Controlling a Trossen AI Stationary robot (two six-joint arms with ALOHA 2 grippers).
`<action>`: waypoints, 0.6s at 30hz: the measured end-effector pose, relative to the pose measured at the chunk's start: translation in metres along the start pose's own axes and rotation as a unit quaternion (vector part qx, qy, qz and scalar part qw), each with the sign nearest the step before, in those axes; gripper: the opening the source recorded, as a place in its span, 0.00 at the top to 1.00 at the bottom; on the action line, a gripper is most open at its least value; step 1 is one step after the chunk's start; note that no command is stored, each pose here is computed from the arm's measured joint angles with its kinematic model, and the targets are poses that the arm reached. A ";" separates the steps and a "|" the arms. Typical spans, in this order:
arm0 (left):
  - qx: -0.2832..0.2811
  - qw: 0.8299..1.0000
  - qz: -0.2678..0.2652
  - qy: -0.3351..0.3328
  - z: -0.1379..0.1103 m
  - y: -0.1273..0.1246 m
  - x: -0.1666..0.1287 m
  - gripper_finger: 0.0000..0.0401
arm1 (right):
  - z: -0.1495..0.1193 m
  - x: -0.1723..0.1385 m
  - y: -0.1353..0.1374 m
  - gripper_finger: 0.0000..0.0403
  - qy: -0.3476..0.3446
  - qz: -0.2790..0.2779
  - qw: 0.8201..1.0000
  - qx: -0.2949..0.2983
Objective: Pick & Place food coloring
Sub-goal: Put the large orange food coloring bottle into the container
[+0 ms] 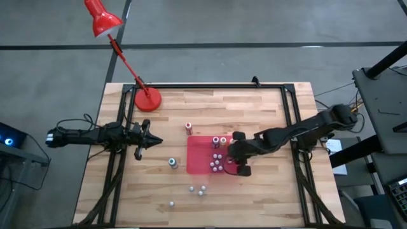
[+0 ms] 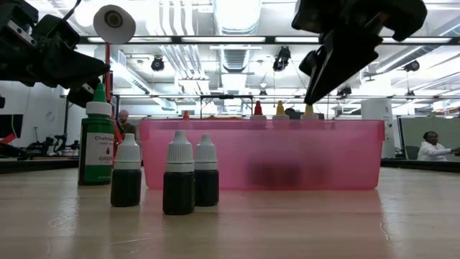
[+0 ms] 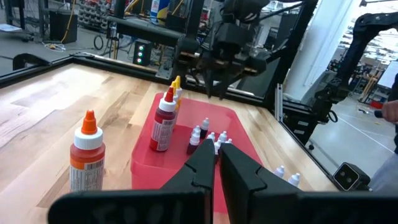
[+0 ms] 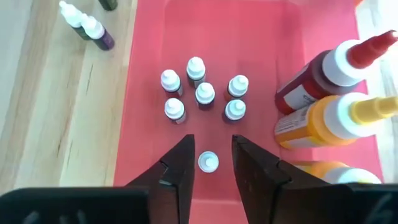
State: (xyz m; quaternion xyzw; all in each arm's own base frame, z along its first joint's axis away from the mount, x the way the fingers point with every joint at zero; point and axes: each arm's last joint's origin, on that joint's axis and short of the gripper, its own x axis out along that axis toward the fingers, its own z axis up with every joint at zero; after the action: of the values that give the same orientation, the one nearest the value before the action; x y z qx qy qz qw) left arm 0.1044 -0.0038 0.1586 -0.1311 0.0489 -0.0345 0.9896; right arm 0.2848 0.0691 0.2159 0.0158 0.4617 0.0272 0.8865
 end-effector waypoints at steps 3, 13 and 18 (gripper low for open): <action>0.000 1.000 0.000 0.000 0.000 0.000 0.000 1.00 | -0.002 -0.005 -0.002 0.78 -0.006 0.000 1.000 0.001; 0.000 1.000 0.000 0.000 0.000 0.000 0.000 1.00 | -0.015 -0.015 -0.026 0.87 -0.019 -0.021 1.000 0.013; 0.000 1.000 0.000 0.000 0.000 0.000 0.000 1.00 | -0.025 -0.022 -0.041 0.94 -0.051 -0.032 0.998 0.007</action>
State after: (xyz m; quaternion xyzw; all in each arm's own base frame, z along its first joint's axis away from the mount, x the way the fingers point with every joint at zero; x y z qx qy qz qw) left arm 0.1044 -0.0038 0.1587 -0.1312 0.0489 -0.0346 0.9895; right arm 0.2532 0.0271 0.2179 0.0087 0.4161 -0.0048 0.9093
